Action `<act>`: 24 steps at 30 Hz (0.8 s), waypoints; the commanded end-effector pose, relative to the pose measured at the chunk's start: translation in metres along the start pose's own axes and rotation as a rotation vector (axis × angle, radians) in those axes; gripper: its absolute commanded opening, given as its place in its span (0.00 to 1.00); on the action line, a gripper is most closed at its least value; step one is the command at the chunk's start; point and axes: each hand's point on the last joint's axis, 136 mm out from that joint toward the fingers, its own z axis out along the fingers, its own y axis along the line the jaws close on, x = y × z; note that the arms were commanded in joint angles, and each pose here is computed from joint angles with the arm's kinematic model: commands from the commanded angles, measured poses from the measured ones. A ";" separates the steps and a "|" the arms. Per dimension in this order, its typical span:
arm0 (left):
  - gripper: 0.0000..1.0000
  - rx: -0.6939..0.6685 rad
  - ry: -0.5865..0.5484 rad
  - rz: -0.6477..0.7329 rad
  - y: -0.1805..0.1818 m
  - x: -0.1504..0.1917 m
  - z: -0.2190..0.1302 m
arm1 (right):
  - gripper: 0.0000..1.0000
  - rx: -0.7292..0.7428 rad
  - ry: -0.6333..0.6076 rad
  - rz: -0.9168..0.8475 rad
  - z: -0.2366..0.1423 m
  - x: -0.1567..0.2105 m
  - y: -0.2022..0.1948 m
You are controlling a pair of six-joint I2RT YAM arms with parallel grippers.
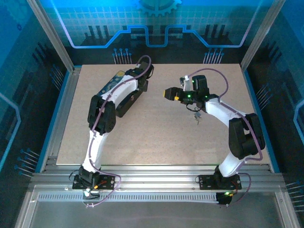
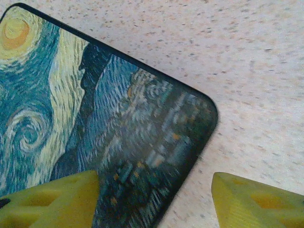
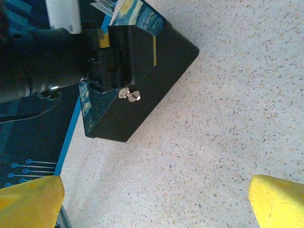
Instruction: Unlock a padlock with a key
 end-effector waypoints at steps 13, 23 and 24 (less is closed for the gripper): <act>0.68 -0.277 0.051 -0.061 0.120 0.018 0.046 | 1.00 -0.012 0.074 -0.040 0.007 0.023 0.014; 0.77 -0.022 -0.054 -0.157 0.110 -0.004 -0.009 | 1.00 0.069 0.036 -0.167 -0.008 0.007 0.015; 0.98 0.044 -0.096 -0.185 0.104 -0.012 -0.022 | 1.00 0.107 0.018 -0.203 -0.014 0.004 0.013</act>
